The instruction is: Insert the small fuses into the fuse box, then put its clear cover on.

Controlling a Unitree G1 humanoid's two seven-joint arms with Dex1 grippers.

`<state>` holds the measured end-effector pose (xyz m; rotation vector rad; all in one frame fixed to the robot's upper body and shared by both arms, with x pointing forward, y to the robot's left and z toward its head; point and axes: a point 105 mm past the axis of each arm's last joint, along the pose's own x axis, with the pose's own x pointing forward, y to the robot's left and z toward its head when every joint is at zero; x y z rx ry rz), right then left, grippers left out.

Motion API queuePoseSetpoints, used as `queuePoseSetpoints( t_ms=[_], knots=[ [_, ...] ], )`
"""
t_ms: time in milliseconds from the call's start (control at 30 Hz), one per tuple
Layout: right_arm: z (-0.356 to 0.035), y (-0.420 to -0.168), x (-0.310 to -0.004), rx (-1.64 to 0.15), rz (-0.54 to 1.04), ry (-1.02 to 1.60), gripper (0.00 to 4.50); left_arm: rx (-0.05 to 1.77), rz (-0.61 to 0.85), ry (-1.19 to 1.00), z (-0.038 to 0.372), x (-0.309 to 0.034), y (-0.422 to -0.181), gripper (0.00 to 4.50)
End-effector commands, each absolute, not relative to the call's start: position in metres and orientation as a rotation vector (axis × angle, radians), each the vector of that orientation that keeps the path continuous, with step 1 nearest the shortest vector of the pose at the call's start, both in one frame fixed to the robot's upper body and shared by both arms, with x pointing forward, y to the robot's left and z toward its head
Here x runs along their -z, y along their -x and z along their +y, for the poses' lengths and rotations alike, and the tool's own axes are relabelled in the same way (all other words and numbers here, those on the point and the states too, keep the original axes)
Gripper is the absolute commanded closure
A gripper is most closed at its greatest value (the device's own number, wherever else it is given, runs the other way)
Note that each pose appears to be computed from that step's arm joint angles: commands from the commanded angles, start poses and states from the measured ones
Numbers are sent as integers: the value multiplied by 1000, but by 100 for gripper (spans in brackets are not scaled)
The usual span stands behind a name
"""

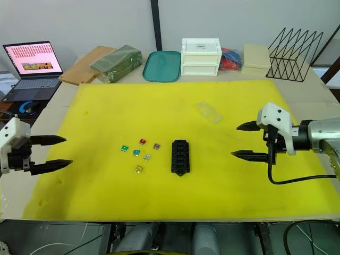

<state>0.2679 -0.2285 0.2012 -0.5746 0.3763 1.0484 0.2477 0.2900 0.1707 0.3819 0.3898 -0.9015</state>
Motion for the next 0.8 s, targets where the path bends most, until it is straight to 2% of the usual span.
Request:
queuePoseSetpoints(
  t_ms=[33,600,800],
  knots=[
    [-227,-266,-215,-1041,331,620,2,897,372,-417,291,-180,-250,0],
    [-221,-265,-214,-1043,315,602,2,912,381,-366,288,-180,-254,0],
    [-203,-262,-213,-1078,277,582,2,961,423,-290,280,-173,-255,0]
  ],
)
